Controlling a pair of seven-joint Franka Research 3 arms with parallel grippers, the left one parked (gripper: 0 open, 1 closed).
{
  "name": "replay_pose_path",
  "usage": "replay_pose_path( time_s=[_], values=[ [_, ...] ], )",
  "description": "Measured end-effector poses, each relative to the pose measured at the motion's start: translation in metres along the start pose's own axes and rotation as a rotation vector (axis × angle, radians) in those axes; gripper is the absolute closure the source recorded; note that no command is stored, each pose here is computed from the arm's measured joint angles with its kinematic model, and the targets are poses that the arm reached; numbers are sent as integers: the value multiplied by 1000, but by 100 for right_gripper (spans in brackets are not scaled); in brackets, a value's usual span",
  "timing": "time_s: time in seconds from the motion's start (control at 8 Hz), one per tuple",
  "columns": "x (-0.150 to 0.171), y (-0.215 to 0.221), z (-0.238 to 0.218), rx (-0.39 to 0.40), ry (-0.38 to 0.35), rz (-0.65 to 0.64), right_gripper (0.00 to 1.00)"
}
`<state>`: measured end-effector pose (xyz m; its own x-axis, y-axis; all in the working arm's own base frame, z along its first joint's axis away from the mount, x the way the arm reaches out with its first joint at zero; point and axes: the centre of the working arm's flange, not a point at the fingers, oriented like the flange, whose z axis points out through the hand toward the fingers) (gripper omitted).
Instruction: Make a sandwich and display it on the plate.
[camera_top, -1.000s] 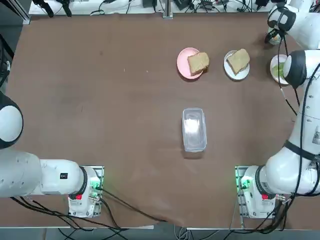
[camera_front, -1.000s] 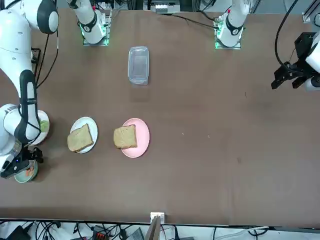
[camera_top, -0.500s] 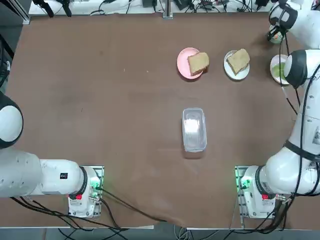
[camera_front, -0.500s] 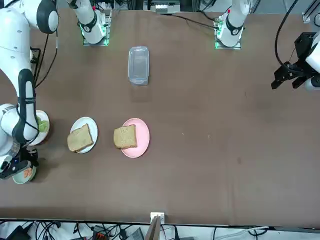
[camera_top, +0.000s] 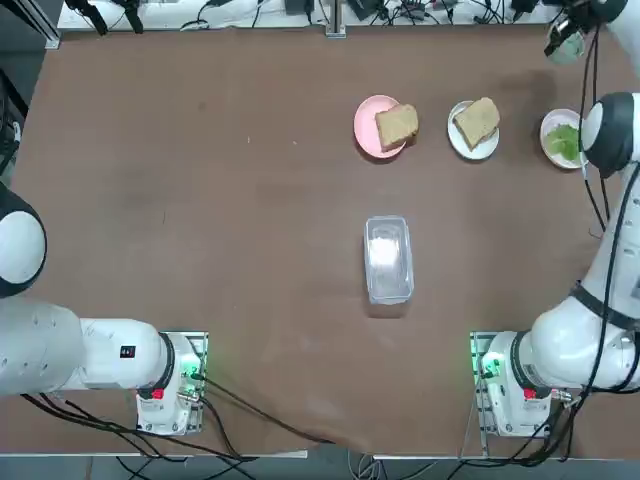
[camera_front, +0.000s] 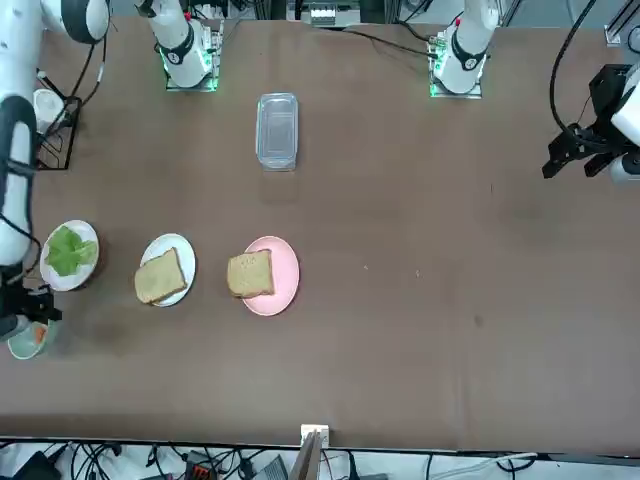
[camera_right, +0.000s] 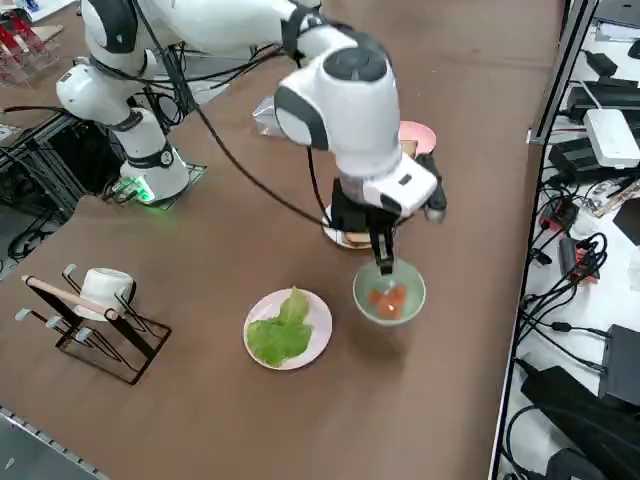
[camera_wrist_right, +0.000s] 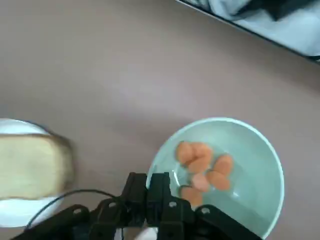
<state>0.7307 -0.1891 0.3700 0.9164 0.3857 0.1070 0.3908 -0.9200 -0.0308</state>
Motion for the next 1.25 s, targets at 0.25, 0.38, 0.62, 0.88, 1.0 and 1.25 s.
replay_pose_path(
  time_s=[0.25, 0.38, 0.62, 0.88, 1.0, 1.25],
  values=[
    [19, -48, -13, 173, 10, 72, 98],
    [25, -70, -14, 262, -2, 122, 98],
    [29, -109, -2, 462, -76, 187, 98],
    [22, -131, 32, 638, -104, 238, 98],
    [16, -135, 47, 692, -114, 256, 98],
    [14, -143, 70, 775, -110, 275, 98]
  ],
)
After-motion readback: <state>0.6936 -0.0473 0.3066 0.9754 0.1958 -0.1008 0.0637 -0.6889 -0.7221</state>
